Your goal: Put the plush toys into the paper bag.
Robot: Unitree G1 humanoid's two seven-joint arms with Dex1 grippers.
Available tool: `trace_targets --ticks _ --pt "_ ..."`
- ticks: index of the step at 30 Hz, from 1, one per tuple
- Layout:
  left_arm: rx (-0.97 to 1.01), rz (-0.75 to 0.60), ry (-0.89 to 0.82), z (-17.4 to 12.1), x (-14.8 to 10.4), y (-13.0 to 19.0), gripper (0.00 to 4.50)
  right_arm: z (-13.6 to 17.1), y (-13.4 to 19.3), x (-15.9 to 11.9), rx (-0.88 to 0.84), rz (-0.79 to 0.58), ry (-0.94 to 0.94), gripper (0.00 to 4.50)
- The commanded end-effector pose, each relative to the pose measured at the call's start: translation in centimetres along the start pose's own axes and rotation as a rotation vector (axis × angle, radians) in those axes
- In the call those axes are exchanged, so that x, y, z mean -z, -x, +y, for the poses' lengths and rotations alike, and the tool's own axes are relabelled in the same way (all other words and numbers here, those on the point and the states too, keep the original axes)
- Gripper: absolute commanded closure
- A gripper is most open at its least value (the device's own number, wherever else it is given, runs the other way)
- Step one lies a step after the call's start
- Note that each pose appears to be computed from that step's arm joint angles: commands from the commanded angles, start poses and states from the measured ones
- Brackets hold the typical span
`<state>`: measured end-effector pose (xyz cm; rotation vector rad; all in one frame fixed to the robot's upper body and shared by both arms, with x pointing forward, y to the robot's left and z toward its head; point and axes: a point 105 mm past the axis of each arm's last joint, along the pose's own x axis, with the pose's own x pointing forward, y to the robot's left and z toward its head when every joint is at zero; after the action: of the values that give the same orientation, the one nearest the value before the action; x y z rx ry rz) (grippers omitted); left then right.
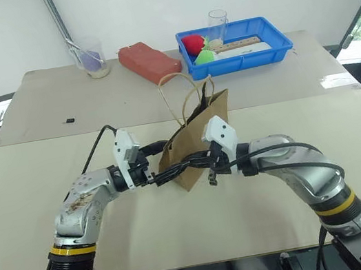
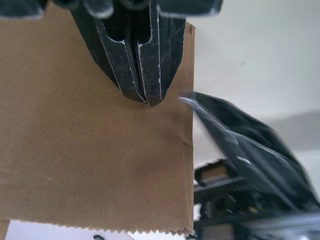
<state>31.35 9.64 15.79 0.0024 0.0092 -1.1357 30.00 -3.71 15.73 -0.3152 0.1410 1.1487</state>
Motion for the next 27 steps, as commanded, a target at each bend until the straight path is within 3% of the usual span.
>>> trace_targets --ticks 1,5,13,15,20,27 --pt "-0.057 -0.038 -0.051 0.7 -1.1 -0.8 0.00 0.3 2.1 -1.1 -0.006 -0.026 0.038 4.47" --pt "-0.072 -0.045 -0.061 0.8 -1.1 -1.5 0.00 0.8 3.9 -0.8 -0.019 0.001 0.035 4.47" --pt "-0.061 -0.040 -0.074 0.9 -1.1 -2.1 3.73 0.1 7.4 -2.2 0.032 0.011 0.062 4.50" --pt "-0.060 -0.038 -0.077 1.2 -1.2 -1.9 4.48 -0.4 8.4 -2.5 0.056 0.018 0.076 4.50" --pt "-0.002 -0.056 -0.090 1.3 -2.2 -1.5 4.48 -1.2 12.0 -2.7 0.106 0.062 0.086 4.50" --pt "0.332 0.001 -0.137 -1.0 -3.7 -1.4 4.48 -1.5 19.0 -1.9 0.202 0.227 0.061 4.50"
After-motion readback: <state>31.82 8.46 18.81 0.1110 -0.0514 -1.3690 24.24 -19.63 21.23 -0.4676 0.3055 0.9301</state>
